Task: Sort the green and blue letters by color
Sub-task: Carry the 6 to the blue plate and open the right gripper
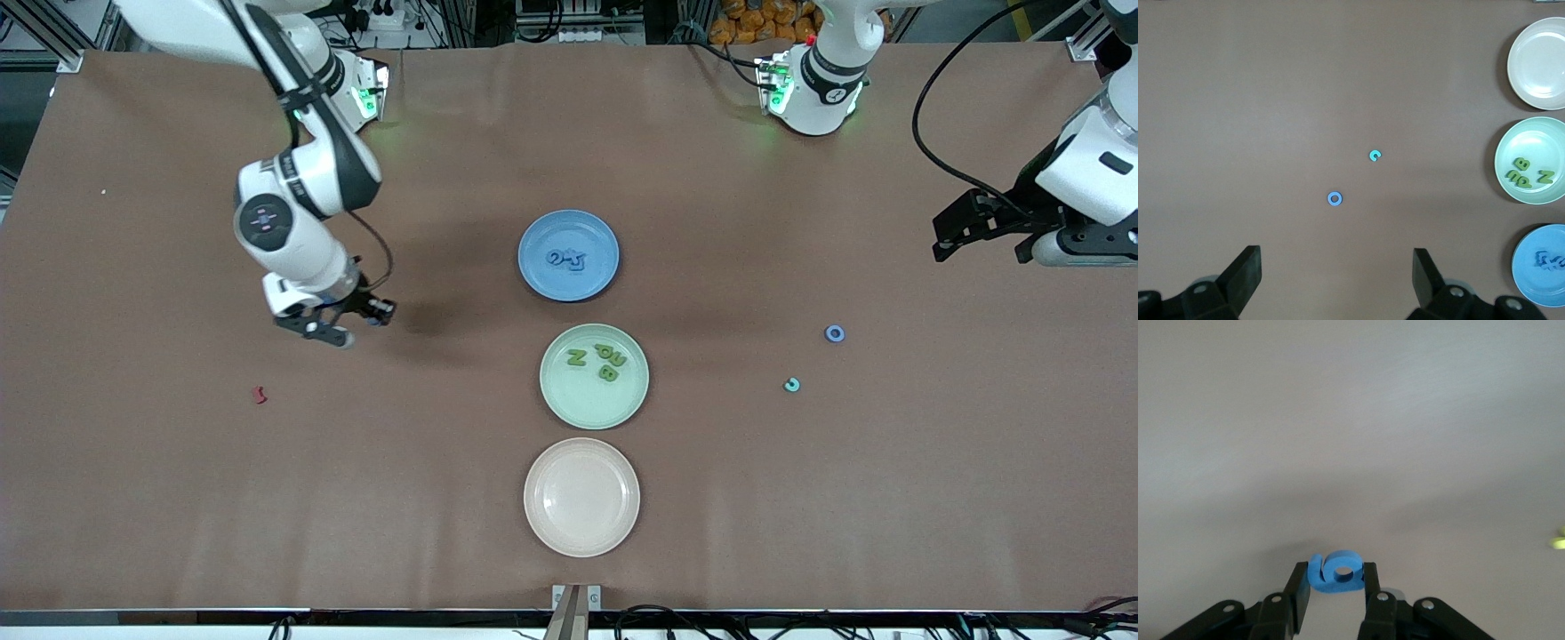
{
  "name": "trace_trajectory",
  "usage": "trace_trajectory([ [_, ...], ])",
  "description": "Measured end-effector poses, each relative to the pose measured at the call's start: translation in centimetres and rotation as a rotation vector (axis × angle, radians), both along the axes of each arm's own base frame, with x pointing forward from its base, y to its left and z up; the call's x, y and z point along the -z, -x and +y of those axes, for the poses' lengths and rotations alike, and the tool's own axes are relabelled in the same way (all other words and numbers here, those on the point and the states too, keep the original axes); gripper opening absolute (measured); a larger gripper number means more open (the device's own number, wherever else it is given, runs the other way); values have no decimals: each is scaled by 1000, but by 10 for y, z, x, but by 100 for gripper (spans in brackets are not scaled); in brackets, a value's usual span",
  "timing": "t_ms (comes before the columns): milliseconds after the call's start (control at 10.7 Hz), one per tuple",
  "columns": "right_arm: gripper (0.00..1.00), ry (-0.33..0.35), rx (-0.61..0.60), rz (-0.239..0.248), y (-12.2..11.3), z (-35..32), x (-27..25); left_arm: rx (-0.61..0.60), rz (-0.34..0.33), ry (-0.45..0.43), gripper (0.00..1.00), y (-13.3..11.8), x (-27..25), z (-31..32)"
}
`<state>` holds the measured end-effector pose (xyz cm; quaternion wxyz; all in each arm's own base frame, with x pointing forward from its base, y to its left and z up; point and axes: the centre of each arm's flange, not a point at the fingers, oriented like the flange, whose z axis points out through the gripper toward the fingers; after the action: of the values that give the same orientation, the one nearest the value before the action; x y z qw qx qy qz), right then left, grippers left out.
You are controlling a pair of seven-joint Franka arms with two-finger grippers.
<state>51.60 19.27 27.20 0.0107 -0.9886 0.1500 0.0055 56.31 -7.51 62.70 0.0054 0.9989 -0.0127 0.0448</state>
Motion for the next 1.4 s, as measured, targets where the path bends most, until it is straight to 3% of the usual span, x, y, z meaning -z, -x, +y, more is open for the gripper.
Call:
trace_trajectory([
  [654, 37, -60, -377, -51, 68, 221, -10, -4, 5, 0, 100, -2, 3, 2],
  [1028, 37, -39, -512, -12, 108, 282, 33, -6, 11, 0, 100, -4, 6, 3],
  [1122, 41, -32, -513, -1, 113, 284, 41, -6, 12, 0, 100, -4, 7, 3],
  [1402, 80, -32, -499, -8, 105, 283, 40, -6, 13, 0, 100, -4, 7, 4],
])
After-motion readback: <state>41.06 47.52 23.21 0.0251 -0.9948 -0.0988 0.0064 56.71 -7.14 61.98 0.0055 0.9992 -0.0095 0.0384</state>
